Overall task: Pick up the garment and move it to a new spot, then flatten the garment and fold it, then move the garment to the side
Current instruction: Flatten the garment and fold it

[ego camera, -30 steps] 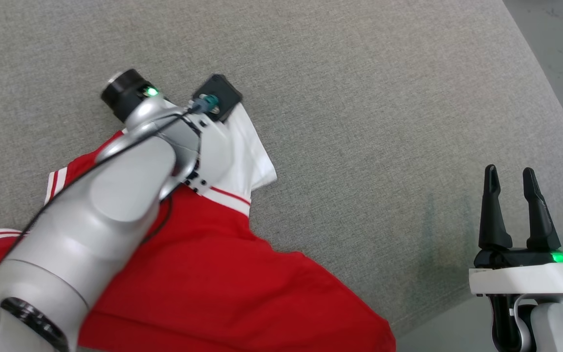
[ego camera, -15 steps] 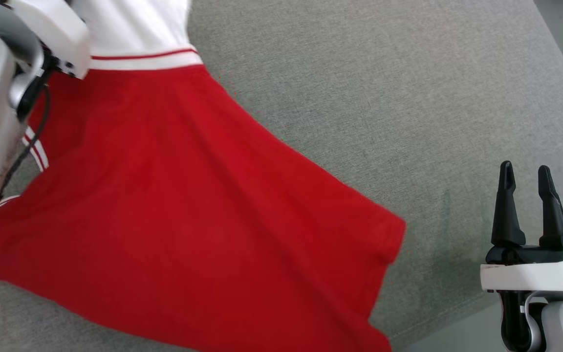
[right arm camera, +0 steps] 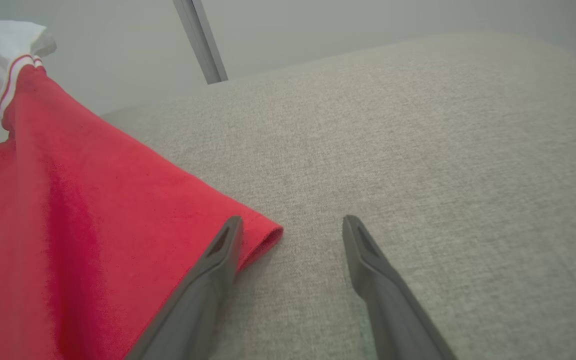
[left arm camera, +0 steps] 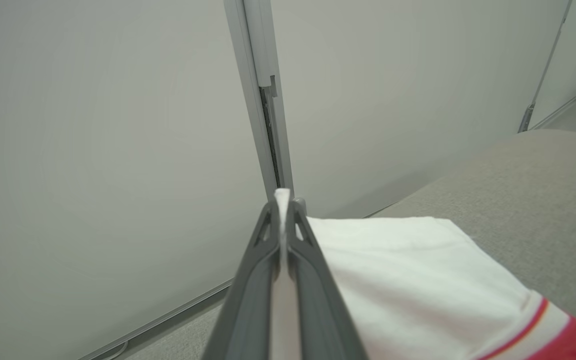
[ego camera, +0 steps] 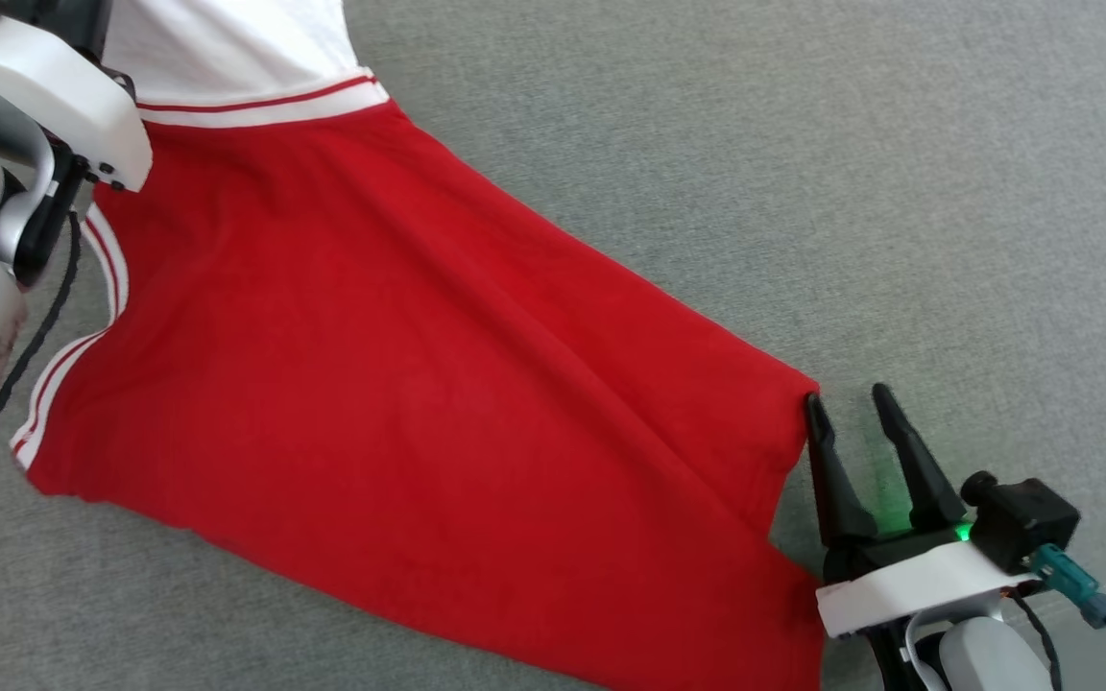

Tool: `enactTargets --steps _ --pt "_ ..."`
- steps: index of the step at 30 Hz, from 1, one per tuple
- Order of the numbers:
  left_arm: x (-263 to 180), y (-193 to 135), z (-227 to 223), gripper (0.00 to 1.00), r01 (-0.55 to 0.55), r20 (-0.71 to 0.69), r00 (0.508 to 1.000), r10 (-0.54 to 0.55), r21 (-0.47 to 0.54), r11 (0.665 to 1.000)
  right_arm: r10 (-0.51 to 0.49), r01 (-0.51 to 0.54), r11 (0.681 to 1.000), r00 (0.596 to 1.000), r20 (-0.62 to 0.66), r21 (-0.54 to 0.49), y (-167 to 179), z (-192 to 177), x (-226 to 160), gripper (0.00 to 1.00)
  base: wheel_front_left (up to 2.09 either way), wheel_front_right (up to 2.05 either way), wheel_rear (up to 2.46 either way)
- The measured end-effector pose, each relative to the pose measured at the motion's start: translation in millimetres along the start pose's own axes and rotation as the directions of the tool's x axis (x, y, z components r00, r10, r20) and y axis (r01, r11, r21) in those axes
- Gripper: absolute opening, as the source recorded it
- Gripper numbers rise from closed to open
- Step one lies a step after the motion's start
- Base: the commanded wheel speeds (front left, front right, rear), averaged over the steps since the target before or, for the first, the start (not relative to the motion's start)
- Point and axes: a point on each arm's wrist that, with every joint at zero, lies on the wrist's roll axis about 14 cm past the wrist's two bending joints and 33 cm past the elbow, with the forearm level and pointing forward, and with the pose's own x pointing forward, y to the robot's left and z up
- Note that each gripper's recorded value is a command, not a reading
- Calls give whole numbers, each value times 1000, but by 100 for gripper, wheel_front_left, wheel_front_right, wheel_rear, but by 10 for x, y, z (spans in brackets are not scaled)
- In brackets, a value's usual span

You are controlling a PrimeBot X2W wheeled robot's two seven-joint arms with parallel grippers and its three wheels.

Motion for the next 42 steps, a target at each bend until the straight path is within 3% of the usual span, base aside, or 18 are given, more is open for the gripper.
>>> enactTargets --steps 8,9,10,11,12,19,21,26,31,34,37,42 --pt "-189 20 49 0 -24 5 1000 24 -3 1000 103 -107 993 989 -102 -44 149 -241 39 100 0 0 0" --pt "-205 25 63 0 -26 7 1000 26 -3 1000 113 -118 992 987 -110 -45 171 -260 46 90 0 0 0" --pt "-224 29 70 0 -28 8 1000 28 -3 1000 127 -134 990 985 -119 -47 202 -279 54 48 0 0 0" --pt "-244 31 70 0 -30 7 1000 30 -4 1000 138 -145 988 983 -124 -49 226 -289 67 31 0 0 0" --pt "-262 35 72 0 -32 7 999 32 -5 999 152 -160 986 980 -129 -53 261 -297 80 0 0 0 0" --pt "-342 111 177 0 -57 30 998 57 5 998 198 -206 976 973 -116 -65 357 -192 210 0 0 0 0" --pt "-328 138 307 0 -67 69 995 66 15 998 202 -208 974 977 -74 -88 334 -11 325 0 0 0 0" --pt "-249 200 916 0 -97 246 966 79 62 993 207 -184 959 974 87 -217 184 733 691 0 0 0 0" --pt "-333 255 1754 0 -151 485 870 92 84 985 220 -114 930 935 280 -350 87 1677 970 0 0 0 0" --pt "-441 203 2019 0 -127 568 819 82 39 991 252 -96 907 904 346 -409 148 2025 1028 0 0 0 0" --pt "-507 94 1800 0 -67 541 839 62 -10 998 291 -119 877 901 320 -465 223 1968 1031 0 0 0 0" --pt "-742 37 1122 0 -66 421 902 98 -89 994 345 -223 849 920 183 -480 348 1325 849 0 0 0 0"
